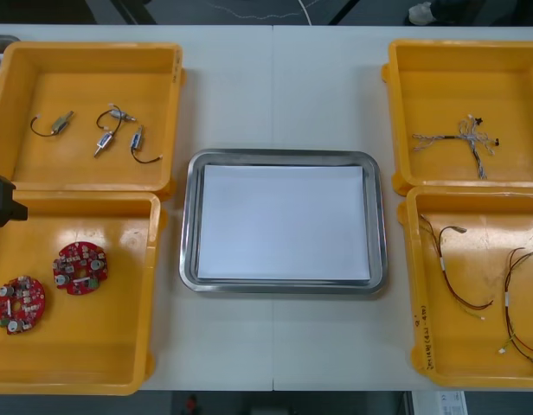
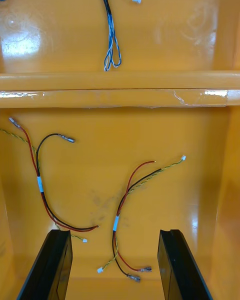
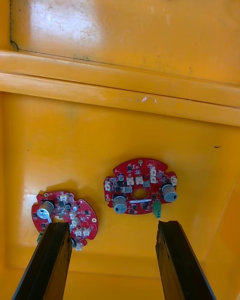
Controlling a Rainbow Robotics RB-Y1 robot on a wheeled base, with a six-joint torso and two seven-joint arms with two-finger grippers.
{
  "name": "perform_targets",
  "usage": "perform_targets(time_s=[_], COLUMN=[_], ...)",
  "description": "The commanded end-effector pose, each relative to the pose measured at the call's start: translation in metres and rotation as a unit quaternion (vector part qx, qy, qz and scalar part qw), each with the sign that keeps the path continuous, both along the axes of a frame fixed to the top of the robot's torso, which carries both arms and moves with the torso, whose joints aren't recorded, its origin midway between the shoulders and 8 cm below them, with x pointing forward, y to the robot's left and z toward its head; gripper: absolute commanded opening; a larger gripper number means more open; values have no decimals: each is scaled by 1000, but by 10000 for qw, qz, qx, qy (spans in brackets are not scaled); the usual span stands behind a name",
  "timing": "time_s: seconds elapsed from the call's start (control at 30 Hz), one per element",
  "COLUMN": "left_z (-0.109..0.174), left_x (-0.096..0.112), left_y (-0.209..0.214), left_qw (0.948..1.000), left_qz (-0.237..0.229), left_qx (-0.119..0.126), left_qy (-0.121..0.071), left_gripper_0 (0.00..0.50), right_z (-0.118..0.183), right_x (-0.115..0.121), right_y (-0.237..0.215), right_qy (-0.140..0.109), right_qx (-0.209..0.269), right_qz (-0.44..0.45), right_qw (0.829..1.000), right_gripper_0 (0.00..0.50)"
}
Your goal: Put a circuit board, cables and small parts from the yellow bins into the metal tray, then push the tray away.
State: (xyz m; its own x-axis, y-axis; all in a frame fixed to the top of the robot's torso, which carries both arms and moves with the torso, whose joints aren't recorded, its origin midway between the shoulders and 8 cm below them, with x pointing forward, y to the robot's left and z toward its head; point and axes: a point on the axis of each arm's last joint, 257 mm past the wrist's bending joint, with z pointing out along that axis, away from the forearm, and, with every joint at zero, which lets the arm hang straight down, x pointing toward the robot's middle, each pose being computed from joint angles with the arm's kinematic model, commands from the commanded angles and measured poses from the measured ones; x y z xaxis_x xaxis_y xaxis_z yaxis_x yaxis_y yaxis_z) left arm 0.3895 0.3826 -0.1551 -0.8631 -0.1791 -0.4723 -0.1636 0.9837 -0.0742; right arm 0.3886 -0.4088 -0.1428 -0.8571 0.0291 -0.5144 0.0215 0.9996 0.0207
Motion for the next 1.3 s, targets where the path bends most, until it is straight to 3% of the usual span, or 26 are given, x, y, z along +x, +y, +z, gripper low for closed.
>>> perform_targets(time_s=[0.03,0.27,0.43,0.53,0.83,0.87,1.13,1.3], left_z=[15,15,15,15,15,-19,-24,-24], left_x=[-4,-4,-4,-4,-4,-16,-20,-22], left_y=[17,17,17,17,17,8,5,7], left_qw=[9982,9982,9982,9982,9982,9988,9982,9975], left_qz=[-324,-324,-324,-324,-324,-319,-419,-504], left_qx=[494,494,494,494,494,239,254,308], left_qy=[-98,-98,-98,-98,-98,272,356,399], left_gripper_0=[500,500,500,500,500,500,500,500], right_z=[28,31,26,12,-39,-41,-75,-85], right_x=[5,4,-10,-21,-63,-65,-89,-83], right_y=[-13,-15,-14,-14,-21,-21,-13,-6], right_qy=[-282,-358,-354,-184,463,493,822,699], right_qx=[-153,-152,-487,-641,-468,-455,-166,-36], right_qz=[-199,-253,-200,-176,-277,-280,-424,-529], right_qw=[9993,9989,9980,9976,9974,9973,9956,9961], right_gripper_0=[500,500,500,500,500,500,500,500])
